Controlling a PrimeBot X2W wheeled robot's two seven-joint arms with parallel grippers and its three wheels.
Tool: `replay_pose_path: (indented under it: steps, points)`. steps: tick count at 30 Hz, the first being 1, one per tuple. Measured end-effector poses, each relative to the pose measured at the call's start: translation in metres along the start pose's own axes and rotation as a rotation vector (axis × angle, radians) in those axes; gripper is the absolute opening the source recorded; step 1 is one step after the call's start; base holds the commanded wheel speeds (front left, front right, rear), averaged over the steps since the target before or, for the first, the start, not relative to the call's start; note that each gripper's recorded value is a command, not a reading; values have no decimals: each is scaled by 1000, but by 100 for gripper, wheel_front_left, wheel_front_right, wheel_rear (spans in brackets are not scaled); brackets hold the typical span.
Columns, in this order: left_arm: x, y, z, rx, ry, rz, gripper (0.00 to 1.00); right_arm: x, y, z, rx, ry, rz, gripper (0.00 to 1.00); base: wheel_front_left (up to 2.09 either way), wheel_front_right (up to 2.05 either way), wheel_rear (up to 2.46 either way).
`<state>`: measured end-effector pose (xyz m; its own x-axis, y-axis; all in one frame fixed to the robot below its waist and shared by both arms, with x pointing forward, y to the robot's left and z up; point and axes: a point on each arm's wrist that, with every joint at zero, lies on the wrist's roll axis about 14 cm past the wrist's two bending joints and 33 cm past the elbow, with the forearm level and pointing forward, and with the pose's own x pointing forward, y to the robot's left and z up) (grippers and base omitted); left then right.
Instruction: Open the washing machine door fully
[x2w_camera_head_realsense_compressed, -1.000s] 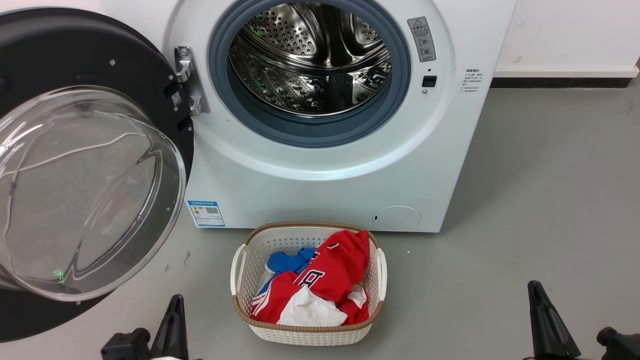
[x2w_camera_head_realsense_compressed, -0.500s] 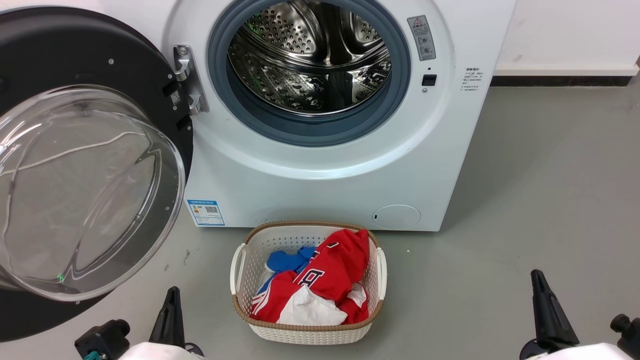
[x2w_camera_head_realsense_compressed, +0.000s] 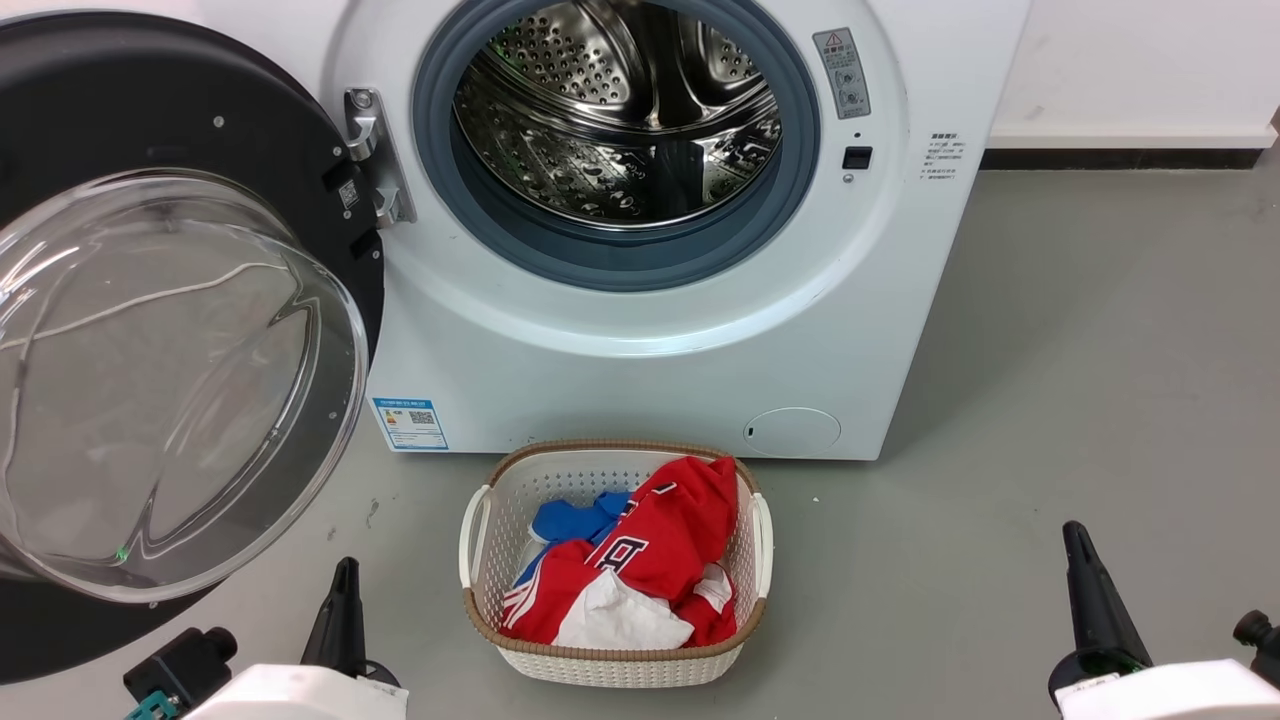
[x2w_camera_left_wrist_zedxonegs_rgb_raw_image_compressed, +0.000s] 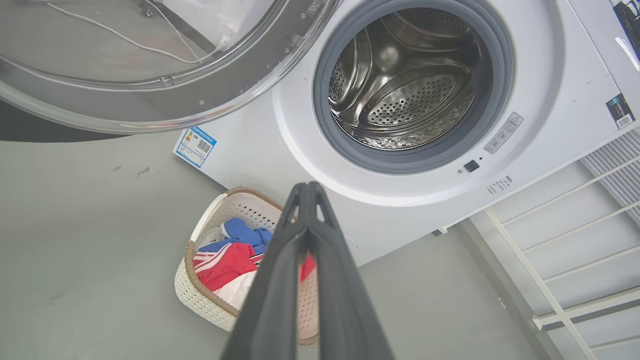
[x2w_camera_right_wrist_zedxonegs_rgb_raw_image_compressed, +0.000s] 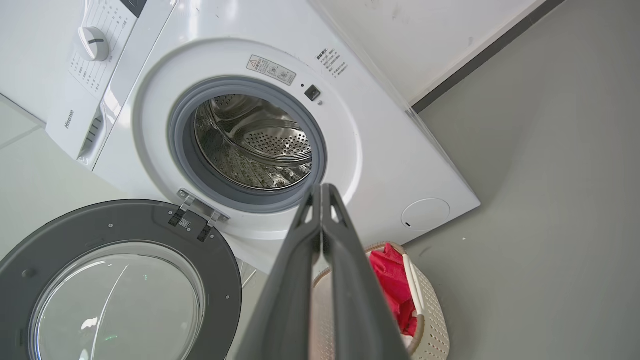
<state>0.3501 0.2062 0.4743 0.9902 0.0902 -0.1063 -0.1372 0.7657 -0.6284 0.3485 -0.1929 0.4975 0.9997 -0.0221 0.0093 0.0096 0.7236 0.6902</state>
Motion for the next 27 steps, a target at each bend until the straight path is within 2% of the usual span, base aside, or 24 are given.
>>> replay_pose_path:
  steps: [27]
  points:
    - [14, -7, 4, -363, 25, -24, 0, 15, -4, 1, 327, 17, -29, 0, 0, 0, 0]
